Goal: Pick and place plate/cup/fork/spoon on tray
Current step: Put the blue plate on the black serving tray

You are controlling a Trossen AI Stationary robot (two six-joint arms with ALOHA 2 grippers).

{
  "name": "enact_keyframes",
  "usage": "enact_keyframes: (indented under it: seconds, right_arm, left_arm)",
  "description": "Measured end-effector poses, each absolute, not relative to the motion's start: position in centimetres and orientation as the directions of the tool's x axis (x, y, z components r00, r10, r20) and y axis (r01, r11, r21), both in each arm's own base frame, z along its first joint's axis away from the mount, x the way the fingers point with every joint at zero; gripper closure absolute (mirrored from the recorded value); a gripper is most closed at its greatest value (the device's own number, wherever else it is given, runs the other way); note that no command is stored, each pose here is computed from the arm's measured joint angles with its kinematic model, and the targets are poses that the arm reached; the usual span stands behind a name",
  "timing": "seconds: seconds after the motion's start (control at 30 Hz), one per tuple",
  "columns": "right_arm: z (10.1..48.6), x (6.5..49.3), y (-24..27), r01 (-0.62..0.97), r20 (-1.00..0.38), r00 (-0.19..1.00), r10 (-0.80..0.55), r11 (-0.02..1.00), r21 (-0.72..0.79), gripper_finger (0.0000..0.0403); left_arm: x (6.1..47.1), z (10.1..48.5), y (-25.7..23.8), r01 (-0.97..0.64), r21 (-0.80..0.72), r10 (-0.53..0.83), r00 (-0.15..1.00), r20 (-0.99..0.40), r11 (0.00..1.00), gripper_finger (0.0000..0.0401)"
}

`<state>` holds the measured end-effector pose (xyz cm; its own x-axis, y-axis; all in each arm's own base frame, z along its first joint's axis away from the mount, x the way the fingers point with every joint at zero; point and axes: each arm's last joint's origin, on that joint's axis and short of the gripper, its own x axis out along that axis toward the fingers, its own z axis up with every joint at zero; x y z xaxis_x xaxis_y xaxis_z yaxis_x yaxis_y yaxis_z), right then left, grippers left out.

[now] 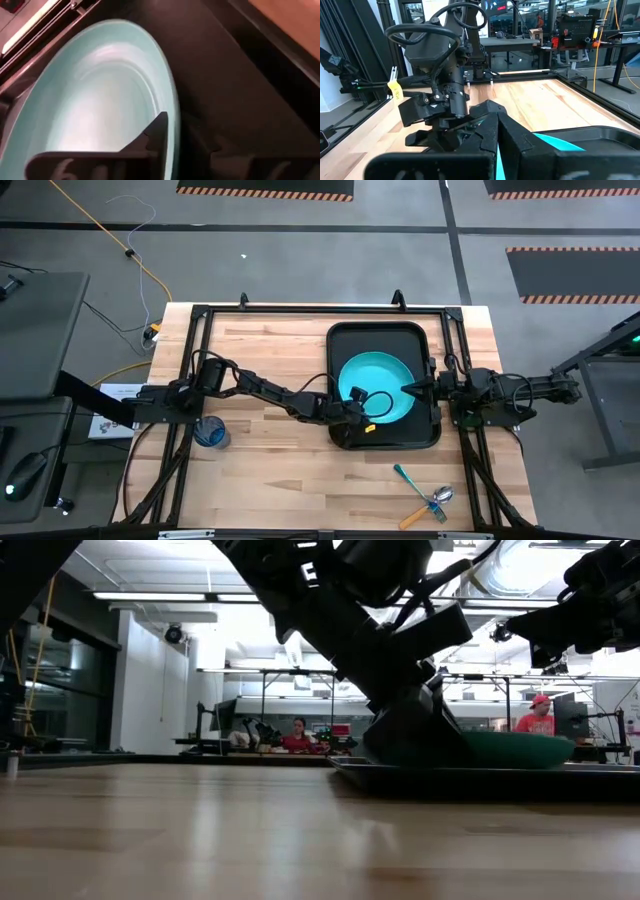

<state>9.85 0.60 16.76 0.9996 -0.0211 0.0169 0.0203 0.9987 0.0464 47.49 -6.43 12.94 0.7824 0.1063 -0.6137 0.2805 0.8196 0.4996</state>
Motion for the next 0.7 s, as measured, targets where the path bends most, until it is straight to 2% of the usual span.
enact_keyframes:
  seconds: [0.43, 0.57, 0.7]
  right_arm:
    - [16.8, 9.9, 0.6, 0.020, 0.017, 1.000, -0.021, 0.999, 0.046, 0.0402]
    - [16.8, 9.9, 0.6, 0.020, 0.017, 1.000, -0.021, 0.999, 0.046, 0.0402]
    - [16.8, 9.9, 0.6, 0.020, 0.016, 1.000, -0.021, 0.999, 0.046, 0.0402]
  left_arm:
    - [47.7, 13.6, -6.4, 0.233, 0.514, 0.125, 0.812, -0.570, 0.826, 0.0223]
    - [47.1, 15.2, -6.7, 0.212, 0.538, 0.169, 0.802, -0.572, 0.816, 0.0203]
    - [46.2, 17.9, -6.9, 0.207, 0.481, 0.131, 0.804, -0.580, 0.852, 0.0200]
